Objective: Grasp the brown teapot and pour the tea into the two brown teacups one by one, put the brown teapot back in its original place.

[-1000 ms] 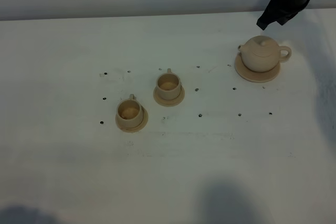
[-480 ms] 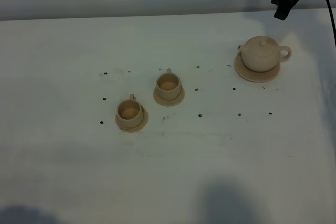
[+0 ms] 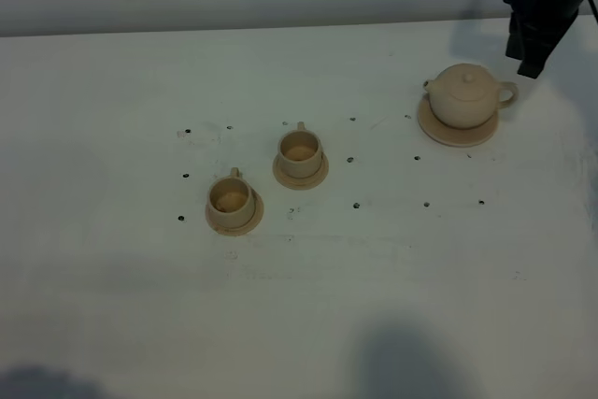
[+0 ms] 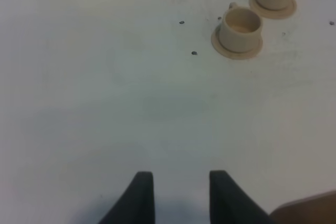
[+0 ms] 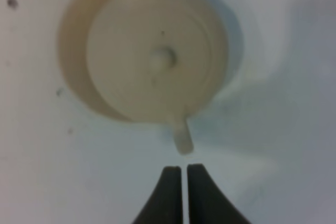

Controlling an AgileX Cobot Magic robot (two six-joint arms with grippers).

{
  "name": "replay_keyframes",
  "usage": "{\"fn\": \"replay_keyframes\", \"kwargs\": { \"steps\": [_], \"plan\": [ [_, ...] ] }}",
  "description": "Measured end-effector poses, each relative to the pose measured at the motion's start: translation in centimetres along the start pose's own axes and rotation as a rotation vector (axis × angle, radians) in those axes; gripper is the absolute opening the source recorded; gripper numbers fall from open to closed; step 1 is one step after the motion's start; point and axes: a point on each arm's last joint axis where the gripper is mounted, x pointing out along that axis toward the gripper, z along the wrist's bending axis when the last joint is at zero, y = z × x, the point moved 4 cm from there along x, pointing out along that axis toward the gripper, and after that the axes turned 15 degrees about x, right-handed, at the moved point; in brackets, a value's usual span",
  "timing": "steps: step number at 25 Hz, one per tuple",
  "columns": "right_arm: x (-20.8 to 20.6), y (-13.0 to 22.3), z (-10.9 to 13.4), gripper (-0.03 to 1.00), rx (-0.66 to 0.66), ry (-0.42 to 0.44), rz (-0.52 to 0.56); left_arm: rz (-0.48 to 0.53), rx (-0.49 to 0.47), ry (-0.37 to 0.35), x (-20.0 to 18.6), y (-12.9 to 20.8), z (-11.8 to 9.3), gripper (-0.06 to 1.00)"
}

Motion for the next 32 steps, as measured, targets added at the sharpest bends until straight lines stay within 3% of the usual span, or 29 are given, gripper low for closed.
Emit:
{"fn": "replay_keyframes", "kwargs": {
  "steps": [7, 14, 16, 25, 32],
  "plan": [
    [0.0, 0.5, -0.4, 0.10, -0.008, 0.024, 0.029, 0.000, 0.000, 0.000, 0.0, 0.0, 0.0, 0.24],
    [0.0, 0.8, -0.7, 0.42, -0.019, 0.026, 0.032, 0.000, 0.000, 0.000, 0.0, 0.0, 0.0, 0.24],
    [0.0, 0.8, -0.6, 0.47, -0.042, 0.025, 0.031, 0.000, 0.000, 0.000, 0.0, 0.0, 0.0, 0.24],
    [4.5, 1.2, -0.2, 0.44, -0.094, -0.050, 0.084, 0.000, 0.000, 0.000, 0.0, 0.0, 0.0, 0.24],
    [5.5, 1.0, -0.5, 0.44, -0.096, -0.027, 0.069, 0.000, 0.000, 0.000, 0.0, 0.0, 0.0, 0.24]
  ]
}}
